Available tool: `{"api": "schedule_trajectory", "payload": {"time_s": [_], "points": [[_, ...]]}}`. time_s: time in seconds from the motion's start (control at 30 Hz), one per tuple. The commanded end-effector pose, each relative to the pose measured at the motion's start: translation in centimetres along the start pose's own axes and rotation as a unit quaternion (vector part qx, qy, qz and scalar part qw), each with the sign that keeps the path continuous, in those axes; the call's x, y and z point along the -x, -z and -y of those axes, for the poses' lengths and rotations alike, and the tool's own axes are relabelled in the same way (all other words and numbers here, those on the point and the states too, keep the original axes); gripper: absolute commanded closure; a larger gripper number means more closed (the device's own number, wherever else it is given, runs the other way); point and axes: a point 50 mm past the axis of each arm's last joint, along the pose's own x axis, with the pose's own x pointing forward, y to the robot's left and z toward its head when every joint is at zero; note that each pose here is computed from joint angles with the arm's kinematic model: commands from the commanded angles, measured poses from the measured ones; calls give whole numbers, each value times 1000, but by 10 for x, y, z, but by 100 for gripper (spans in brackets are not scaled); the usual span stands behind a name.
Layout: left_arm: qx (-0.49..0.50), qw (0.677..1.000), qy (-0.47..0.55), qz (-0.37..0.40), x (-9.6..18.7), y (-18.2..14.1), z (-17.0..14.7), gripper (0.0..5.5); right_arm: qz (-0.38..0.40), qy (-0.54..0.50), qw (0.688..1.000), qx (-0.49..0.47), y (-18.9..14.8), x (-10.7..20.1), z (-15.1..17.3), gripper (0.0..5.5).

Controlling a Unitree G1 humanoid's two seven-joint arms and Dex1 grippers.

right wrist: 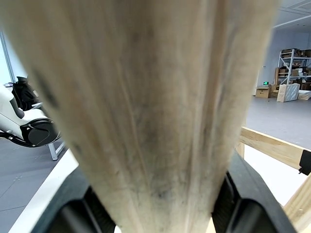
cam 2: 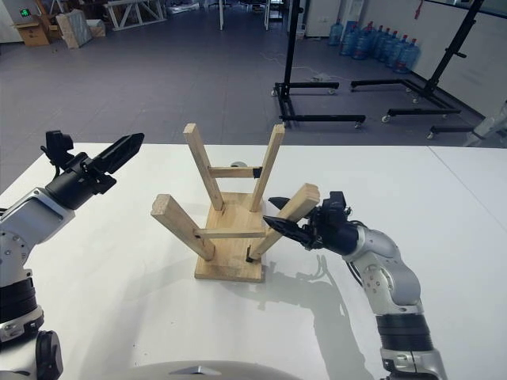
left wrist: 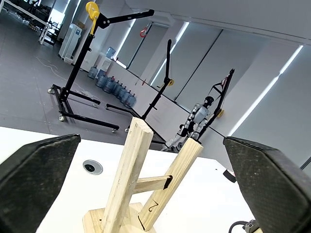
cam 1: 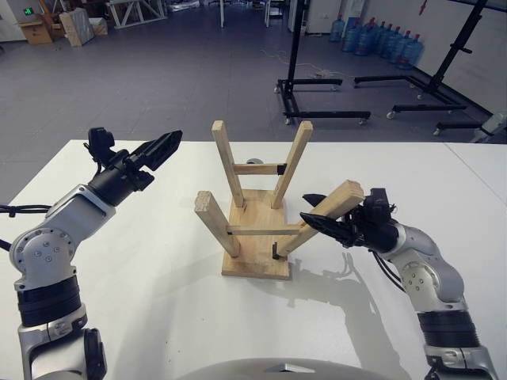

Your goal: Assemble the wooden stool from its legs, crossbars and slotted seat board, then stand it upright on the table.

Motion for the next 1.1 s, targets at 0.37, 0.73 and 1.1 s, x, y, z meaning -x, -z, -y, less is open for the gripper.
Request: {"api": "schedule_trajectory", "payload": {"time_s": [0.37,0.73,1.1], "points": [[1,1000,3,-10,-1,6,3,10,2,-13,1000,13,-11,-1,0,342],[3,1000,7,-12,-2,8,4,10,-19,-21,999,15,-5,-3,6,342],[4,1000,11,-17,-2,12,5,10,-47,-47,997,37,-2,-8,8,342]]}}
